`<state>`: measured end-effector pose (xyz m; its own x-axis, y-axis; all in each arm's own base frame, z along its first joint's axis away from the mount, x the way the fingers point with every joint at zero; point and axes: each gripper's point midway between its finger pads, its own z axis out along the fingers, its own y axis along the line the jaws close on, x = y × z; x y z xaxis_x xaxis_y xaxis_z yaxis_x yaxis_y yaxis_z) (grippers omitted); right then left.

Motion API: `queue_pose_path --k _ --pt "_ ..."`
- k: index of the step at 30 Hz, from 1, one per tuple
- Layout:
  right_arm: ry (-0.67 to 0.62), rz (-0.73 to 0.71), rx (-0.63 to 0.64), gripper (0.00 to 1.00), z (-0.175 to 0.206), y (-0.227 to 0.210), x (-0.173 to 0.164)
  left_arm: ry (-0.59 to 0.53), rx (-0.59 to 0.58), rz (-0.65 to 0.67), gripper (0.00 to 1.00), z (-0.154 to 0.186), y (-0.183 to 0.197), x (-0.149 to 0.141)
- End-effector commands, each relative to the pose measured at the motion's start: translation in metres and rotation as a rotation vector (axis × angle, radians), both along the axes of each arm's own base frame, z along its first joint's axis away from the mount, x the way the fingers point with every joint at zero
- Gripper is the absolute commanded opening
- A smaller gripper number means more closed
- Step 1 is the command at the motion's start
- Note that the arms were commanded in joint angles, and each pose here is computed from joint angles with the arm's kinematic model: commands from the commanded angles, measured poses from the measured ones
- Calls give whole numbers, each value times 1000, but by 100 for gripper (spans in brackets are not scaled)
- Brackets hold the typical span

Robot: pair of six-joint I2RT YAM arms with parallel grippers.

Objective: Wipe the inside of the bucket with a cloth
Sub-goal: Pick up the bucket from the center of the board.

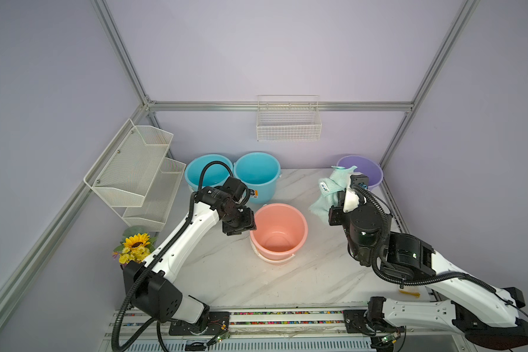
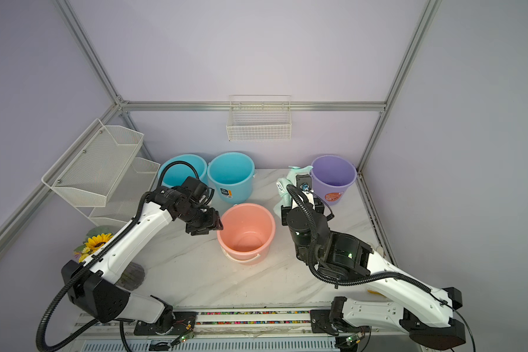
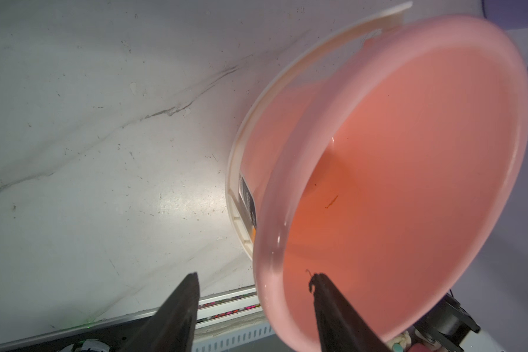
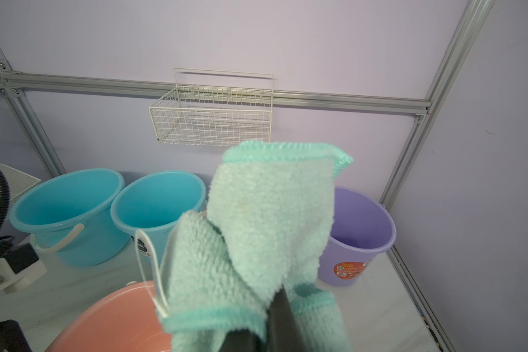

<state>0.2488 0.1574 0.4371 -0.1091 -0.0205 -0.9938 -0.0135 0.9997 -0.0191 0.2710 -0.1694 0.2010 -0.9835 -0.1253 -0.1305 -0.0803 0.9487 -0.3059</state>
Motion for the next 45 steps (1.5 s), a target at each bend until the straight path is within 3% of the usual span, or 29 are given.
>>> queue_pose_path --k 1,14,22,27,40,45 --pt "-18 -13 23 0 4 -6 -1 -8 90 -38 56 -2 2 6" --pt "-13 -7 -10 0 -4 -3 0 28 143 -57 32 -22 -18 19" --pt "-16 3 -5 0 -4 0 0 7 105 -92 18 -28 -26 20" --pt "-17 2 0 0 -3 0 0 14 82 -144 0 -33 -32 18" --pt "-14 29 -1 0 -2 7 2 -15 28 -209 0 -29 -42 19" --pt "4 116 2 0 -6 25 1 -30 40 -183 0 -25 -40 22"
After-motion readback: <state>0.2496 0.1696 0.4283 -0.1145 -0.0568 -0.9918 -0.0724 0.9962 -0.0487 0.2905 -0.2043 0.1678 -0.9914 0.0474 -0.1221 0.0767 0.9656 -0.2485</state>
